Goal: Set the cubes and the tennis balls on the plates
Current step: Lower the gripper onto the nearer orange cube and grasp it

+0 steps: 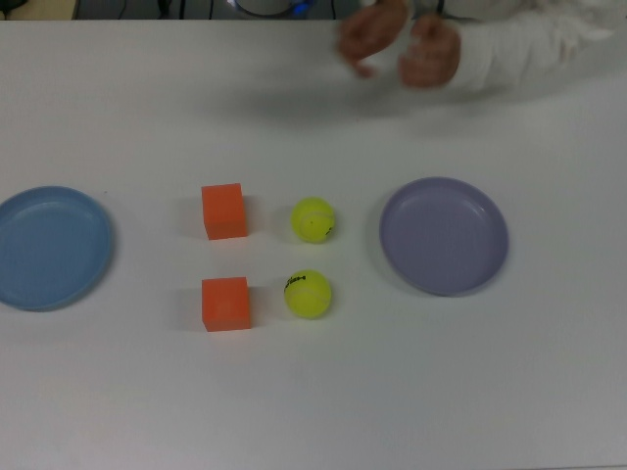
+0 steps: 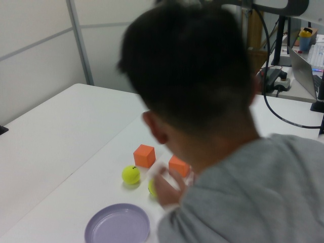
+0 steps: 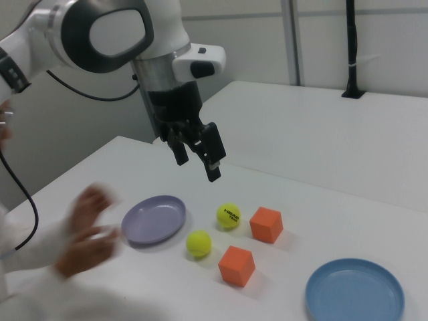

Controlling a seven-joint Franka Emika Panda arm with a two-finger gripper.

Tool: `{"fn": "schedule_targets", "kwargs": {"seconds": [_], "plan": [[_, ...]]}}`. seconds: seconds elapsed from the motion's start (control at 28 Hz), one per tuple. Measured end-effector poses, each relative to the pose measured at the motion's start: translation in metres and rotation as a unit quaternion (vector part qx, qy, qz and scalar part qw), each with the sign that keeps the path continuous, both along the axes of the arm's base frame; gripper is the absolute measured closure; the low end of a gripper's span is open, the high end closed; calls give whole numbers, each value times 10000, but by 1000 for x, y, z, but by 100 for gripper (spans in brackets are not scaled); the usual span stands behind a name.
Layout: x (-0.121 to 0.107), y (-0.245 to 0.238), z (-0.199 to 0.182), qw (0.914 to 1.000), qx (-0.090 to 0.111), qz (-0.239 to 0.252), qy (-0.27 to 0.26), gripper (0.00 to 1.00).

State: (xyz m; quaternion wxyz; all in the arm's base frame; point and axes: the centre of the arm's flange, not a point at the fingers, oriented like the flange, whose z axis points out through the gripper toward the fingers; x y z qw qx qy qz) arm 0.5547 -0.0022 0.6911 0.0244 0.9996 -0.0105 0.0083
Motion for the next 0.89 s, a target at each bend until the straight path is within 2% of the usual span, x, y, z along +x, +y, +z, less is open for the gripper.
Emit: {"fn": "schedule_targets", "kwargs": {"seconds": [0.04,0.14,0.21,0.36,0.43,0.68,0.89], "plan": [[-6,0,9,10000,3,23,-76,0],[-1,9,4,9998,104,163,-106,0],[9,20,-7,9995,148,264,-124,0],[44,49,-45,9983,179,501,-254,0],[67,63,-72,9972,208,593,-396,0],[121,97,-167,9955,199,813,-443,0],[154,124,-242,9914,-2,1084,-739,0]]}}
